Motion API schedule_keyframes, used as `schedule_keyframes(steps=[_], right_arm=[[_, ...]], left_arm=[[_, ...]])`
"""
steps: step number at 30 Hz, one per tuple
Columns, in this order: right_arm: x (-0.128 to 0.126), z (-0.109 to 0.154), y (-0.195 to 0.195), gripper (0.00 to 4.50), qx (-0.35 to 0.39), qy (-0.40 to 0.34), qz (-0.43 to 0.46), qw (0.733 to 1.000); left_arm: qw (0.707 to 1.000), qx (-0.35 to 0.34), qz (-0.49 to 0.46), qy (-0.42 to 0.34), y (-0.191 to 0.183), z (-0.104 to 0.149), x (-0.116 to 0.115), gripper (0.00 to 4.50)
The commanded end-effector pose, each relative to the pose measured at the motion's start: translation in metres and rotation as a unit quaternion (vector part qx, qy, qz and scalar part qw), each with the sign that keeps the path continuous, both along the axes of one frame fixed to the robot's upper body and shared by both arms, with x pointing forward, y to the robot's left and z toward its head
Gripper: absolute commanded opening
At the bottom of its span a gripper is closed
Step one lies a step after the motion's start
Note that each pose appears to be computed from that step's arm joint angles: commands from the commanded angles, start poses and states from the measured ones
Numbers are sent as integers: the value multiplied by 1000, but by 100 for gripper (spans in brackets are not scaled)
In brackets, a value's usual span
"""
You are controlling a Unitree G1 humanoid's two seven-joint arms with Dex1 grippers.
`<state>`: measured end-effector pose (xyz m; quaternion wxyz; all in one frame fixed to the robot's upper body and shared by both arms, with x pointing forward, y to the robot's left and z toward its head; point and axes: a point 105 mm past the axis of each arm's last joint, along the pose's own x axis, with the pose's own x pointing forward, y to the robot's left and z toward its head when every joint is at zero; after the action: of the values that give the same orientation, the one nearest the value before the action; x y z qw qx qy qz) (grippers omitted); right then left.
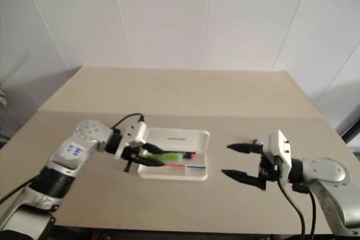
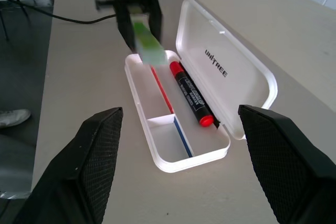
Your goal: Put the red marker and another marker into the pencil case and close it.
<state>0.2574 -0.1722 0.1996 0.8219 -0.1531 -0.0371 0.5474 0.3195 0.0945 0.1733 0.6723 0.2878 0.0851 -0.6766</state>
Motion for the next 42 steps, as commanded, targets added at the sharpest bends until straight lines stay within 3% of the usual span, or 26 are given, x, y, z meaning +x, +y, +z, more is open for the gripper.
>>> schedule_keyframes(steps=[1, 8, 26, 27, 35, 42], right_arm=[[-5, 9, 0, 450, 7, -24, -2, 1000], [-7, 6, 0, 450, 7, -21, -13, 1000], [-9, 5, -2, 450, 4, -20, -24, 1000], [-9, 5, -2, 450, 3, -20, -24, 999], [-9, 5, -2, 450, 2, -21, -26, 999], [-8, 5, -2, 450, 3, -22, -27, 999]], left_arm=[[1000, 12, -10, -18, -4, 2, 4, 108], [999, 32, 2, -17, -8, -12, 9, 108], [998, 46, 16, -25, -8, -16, 13, 108], [998, 46, 16, -25, -8, -16, 13, 183], [999, 40, 16, -24, -9, -12, 13, 440], [999, 34, 16, -20, -8, -11, 9, 447]])
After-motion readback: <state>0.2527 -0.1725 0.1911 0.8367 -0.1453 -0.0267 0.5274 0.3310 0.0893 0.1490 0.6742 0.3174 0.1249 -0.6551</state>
